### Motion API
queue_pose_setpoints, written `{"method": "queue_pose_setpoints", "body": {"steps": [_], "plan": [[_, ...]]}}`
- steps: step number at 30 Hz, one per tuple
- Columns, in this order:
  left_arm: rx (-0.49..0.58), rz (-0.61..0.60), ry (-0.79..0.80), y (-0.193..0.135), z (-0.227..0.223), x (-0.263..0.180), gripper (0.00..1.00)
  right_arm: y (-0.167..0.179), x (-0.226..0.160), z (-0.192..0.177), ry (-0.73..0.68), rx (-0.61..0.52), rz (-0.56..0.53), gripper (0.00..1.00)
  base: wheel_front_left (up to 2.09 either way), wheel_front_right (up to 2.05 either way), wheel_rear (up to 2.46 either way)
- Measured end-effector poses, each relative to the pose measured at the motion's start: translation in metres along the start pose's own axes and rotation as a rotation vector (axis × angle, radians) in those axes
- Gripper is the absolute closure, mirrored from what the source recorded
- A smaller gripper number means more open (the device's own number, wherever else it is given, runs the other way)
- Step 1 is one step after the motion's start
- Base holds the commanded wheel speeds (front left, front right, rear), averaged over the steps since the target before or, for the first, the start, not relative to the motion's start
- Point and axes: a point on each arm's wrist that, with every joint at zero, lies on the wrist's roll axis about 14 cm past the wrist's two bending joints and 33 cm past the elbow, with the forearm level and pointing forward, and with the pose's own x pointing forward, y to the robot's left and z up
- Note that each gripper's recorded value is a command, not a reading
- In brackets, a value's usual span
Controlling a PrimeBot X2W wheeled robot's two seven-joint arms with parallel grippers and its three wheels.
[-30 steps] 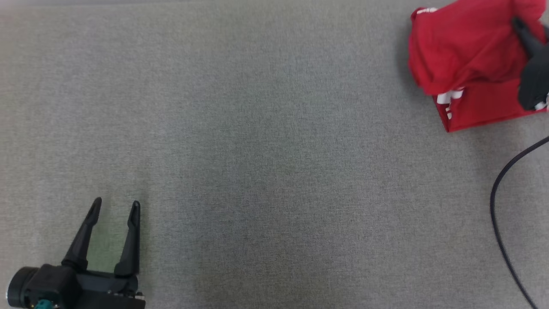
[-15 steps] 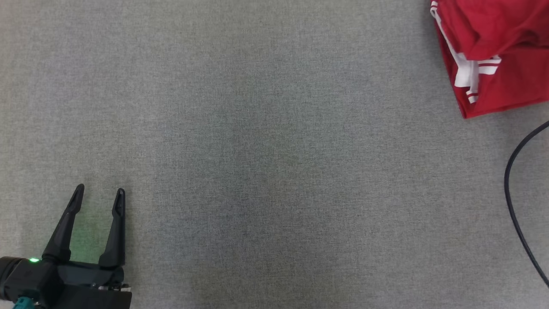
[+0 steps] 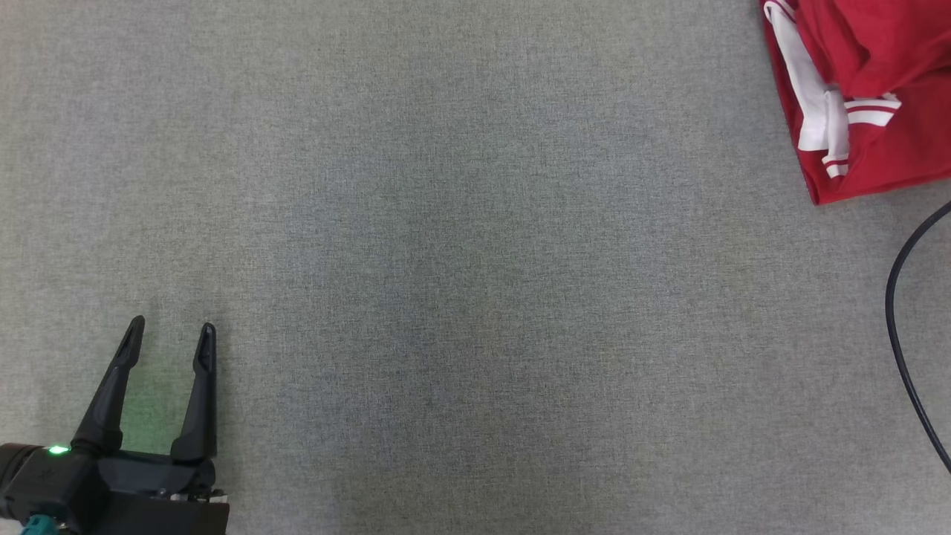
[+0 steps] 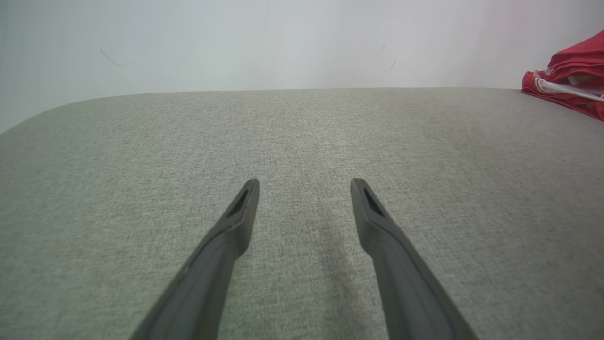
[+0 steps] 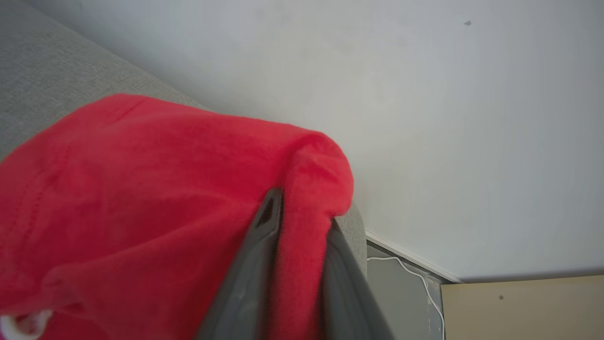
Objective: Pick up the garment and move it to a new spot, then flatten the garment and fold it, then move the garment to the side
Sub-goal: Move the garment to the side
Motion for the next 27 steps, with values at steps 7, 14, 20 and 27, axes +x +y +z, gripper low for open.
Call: {"method": "queue_pose_setpoints", "body": {"steps": [7, 14, 20, 27], "plan": [[-0.001, 0.007, -0.004, 0.002, 0.002, -0.001, 0.0, -0.016, -0.004, -0.003, 0.036, -0.06, -0.039, 0.0, 0.0, 0.0, 0.0], [-0.007, 0.013, -0.016, 0.001, 0.008, -0.002, 0.0, -0.028, -0.01, 0.009, -0.009, -0.046, -0.075, 0.0, 0.0, 0.0, 0.0], [-0.025, 0.026, -0.032, 0.0, 0.017, -0.006, 0.0, -0.039, -0.022, 0.054, -0.241, 0.185, -0.132, 0.0, 0.0, 0.0, 0.0], [-0.047, 0.057, -0.058, 0.0, 0.033, -0.021, 0.0, -0.029, -0.045, 0.078, -0.426, 0.396, -0.143, 0.0, 0.0, 0.0, 0.0]]}}
